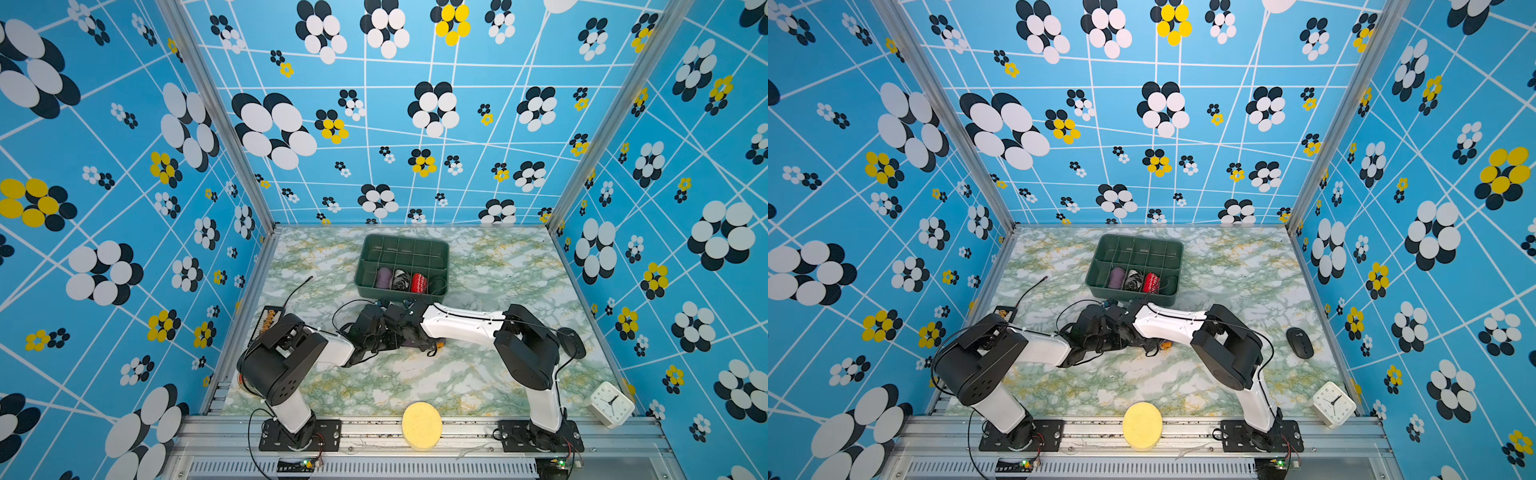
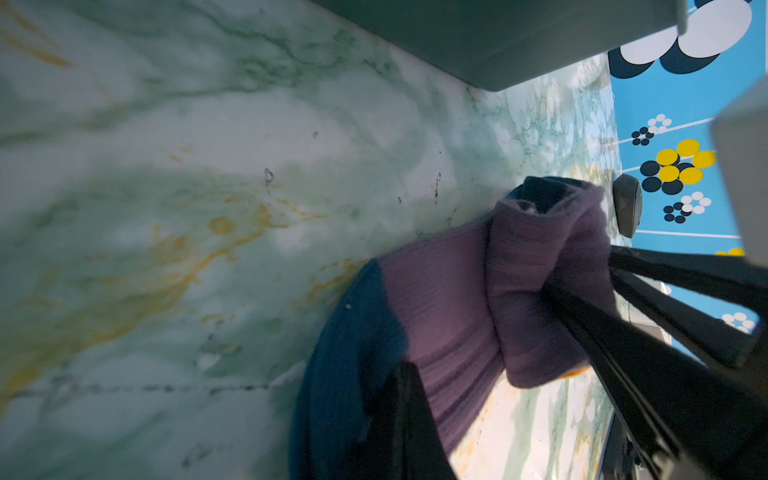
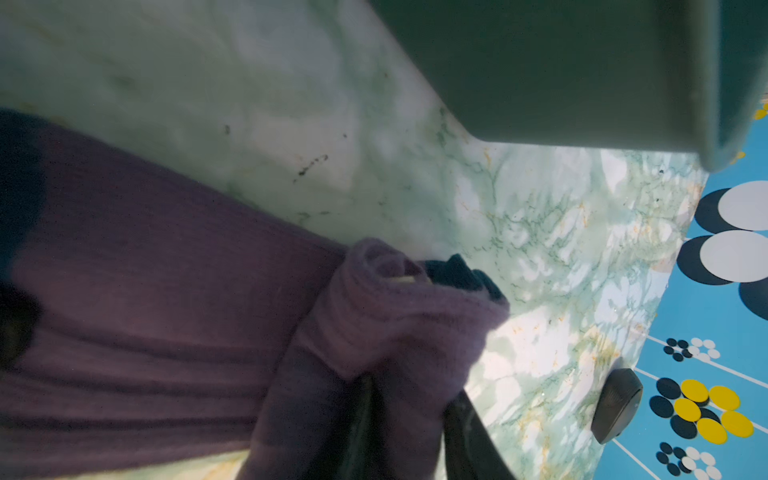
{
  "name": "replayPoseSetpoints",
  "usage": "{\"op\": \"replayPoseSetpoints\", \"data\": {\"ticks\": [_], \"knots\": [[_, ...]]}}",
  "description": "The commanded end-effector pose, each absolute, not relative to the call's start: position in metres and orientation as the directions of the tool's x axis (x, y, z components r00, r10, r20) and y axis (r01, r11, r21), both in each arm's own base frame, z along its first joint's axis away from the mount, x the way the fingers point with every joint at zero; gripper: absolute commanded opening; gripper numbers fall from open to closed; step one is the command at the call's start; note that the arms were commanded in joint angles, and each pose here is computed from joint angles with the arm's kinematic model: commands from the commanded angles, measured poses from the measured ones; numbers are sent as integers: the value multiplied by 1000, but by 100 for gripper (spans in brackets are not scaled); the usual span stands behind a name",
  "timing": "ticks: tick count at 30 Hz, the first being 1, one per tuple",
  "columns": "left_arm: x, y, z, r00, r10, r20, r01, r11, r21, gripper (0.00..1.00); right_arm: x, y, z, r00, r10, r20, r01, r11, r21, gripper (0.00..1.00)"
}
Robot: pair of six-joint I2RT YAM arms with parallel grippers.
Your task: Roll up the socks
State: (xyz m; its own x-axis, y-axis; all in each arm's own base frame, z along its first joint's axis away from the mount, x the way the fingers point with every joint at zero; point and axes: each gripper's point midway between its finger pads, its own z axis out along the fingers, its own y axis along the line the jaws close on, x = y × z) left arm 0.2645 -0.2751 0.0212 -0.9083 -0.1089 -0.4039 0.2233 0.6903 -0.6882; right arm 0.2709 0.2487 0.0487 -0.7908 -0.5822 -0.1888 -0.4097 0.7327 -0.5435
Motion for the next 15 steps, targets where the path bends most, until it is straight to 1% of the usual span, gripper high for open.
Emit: {"op": "replayPoseSetpoints", "data": {"ticks": [1, 5, 15], "knots": [[244, -259, -15, -949, -59, -309, 152, 774, -615, 3, 259, 273, 48, -781, -576, -241, -446, 785, -430, 32], [245, -259, -14, -949, -58, -311, 154, 772, -616, 2, 256, 280, 51, -779, -567, -267, -456, 805, -379, 34], [249, -263, -6, -944, -59, -326, 167, 765, -622, 2, 245, 293, 39, -784, -562, -262, -497, 822, -277, 34]]}}
